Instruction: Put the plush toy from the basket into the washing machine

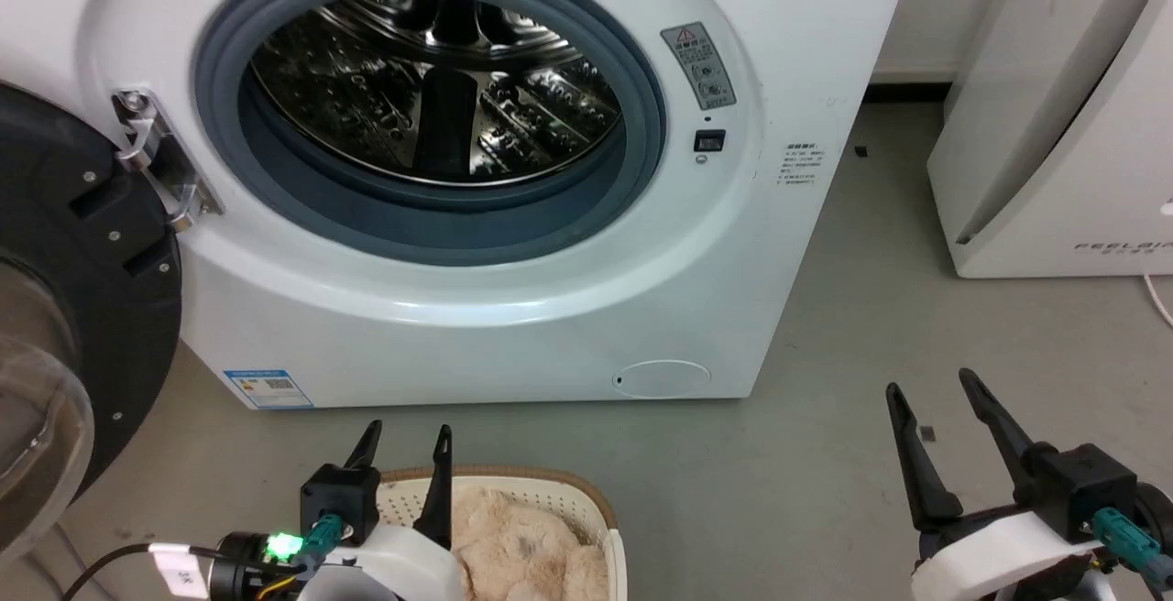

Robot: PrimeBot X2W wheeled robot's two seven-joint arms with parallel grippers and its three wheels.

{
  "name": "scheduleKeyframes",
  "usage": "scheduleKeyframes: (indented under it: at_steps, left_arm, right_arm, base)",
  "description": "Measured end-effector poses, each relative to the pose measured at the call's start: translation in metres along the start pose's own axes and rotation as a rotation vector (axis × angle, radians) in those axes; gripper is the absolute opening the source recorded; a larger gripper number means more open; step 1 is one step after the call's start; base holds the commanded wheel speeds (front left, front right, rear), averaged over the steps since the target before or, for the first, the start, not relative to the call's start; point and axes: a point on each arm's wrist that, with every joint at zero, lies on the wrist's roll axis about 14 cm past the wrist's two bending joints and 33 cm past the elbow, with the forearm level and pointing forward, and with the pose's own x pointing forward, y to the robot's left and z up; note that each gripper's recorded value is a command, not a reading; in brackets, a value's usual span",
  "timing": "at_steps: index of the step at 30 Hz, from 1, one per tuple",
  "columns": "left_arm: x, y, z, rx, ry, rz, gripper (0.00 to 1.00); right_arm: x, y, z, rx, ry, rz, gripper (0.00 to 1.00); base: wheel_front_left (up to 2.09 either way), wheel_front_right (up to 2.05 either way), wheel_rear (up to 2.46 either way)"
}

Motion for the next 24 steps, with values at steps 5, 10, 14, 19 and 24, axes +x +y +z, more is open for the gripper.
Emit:
scheduleKeyframes:
  at_steps: [5, 10, 14, 19, 24]
  left_arm:
    - [0.009, -0.008, -0.022, 0.001, 0.066, -0.034, 1.00]
    - [0.018, -0.016, -0.046, -0.001, 0.138, -0.068, 1.00]
    - [0.025, -0.022, -0.063, 0.003, 0.190, -0.094, 1.00]
    - [0.032, -0.030, -0.086, 0.007, 0.256, -0.127, 1.00]
    - [0.035, -0.036, -0.112, 0.011, 0.342, -0.164, 1.00]
  right_arm:
    - [0.008, -0.002, -0.002, 0.007, -0.003, -0.005, 1.00]
    - [0.013, -0.004, -0.007, 0.014, 0.004, -0.009, 1.00]
    - [0.017, -0.007, -0.013, 0.023, 0.012, -0.018, 1.00]
    - [0.022, -0.011, -0.021, 0.026, 0.029, -0.028, 1.00]
    - [0.028, -0.015, -0.027, 0.030, 0.034, -0.039, 1.00]
  base:
    - [0.00, 0.00, 0.00]
    - [0.00, 0.00, 0.00]
    - [0.00, 0.00, 0.00]
    - [0.00, 0.00, 0.00]
    - [0.00, 0.00, 0.00]
